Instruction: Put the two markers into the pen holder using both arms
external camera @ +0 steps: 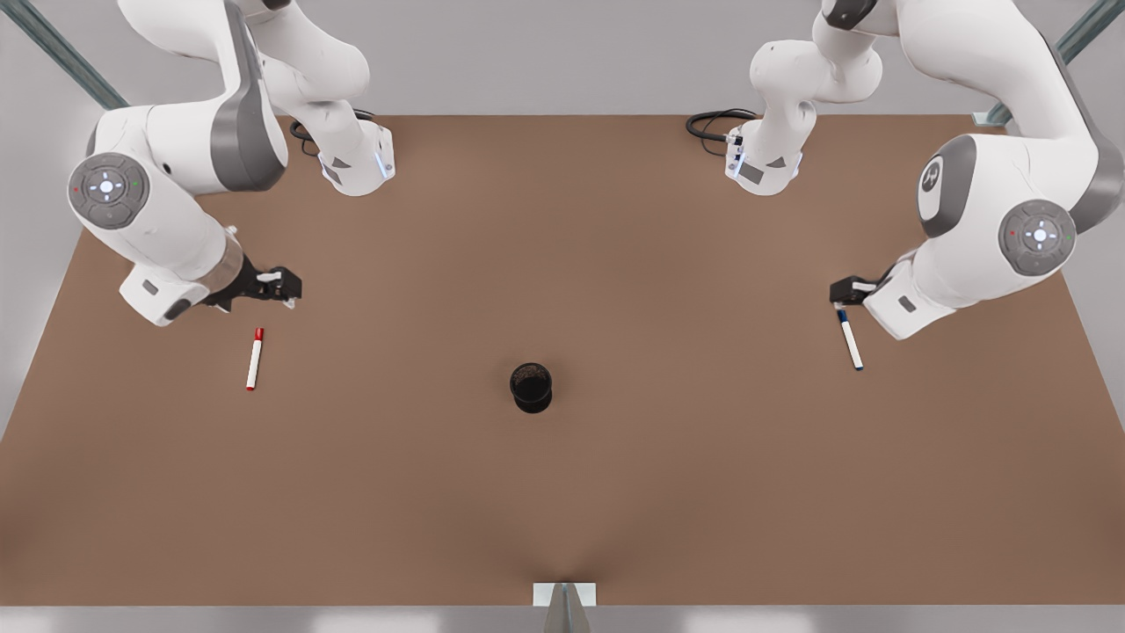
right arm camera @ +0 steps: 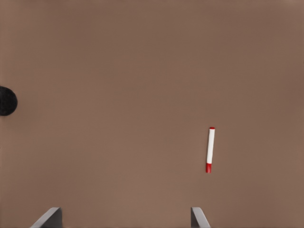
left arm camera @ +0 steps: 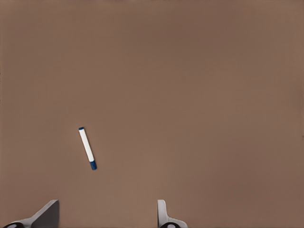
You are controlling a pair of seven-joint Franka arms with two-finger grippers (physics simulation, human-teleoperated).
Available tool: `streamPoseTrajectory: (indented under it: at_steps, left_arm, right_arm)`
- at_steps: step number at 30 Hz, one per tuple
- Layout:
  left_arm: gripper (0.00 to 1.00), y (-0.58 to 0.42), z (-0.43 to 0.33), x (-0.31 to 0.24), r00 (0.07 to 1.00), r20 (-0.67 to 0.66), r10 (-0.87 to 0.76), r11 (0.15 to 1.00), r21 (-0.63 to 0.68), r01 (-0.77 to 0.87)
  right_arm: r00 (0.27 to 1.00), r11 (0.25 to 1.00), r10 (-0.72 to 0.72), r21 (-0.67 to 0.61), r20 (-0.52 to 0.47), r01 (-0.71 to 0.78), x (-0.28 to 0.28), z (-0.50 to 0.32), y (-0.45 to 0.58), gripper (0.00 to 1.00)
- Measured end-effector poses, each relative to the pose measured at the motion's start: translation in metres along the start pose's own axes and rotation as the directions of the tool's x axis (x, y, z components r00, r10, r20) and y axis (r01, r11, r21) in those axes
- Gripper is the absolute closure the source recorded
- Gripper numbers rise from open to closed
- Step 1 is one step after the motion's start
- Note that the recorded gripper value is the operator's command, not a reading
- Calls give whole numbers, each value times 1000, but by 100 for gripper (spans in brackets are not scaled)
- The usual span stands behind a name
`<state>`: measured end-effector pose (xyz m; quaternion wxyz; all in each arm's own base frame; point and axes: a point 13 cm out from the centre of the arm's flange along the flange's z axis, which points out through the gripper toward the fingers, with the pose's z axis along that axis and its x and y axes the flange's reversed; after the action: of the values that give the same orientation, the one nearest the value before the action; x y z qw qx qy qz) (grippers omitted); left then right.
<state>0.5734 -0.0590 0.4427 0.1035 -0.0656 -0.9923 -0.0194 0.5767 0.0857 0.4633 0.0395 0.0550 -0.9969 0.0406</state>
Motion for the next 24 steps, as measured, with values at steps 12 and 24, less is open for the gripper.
streamPoseTrajectory:
  at_steps: [12,24]
  left_arm:
    - [1,119,288,32,966,-84,-244,966,67,250]
    - [0,186,377,-3,944,123,-307,951,76,300]
  right_arm:
    - [994,993,111,-47,-9,-111,-46,70,-33,0]
    - [960,958,255,-107,-113,-267,-52,309,-147,0]
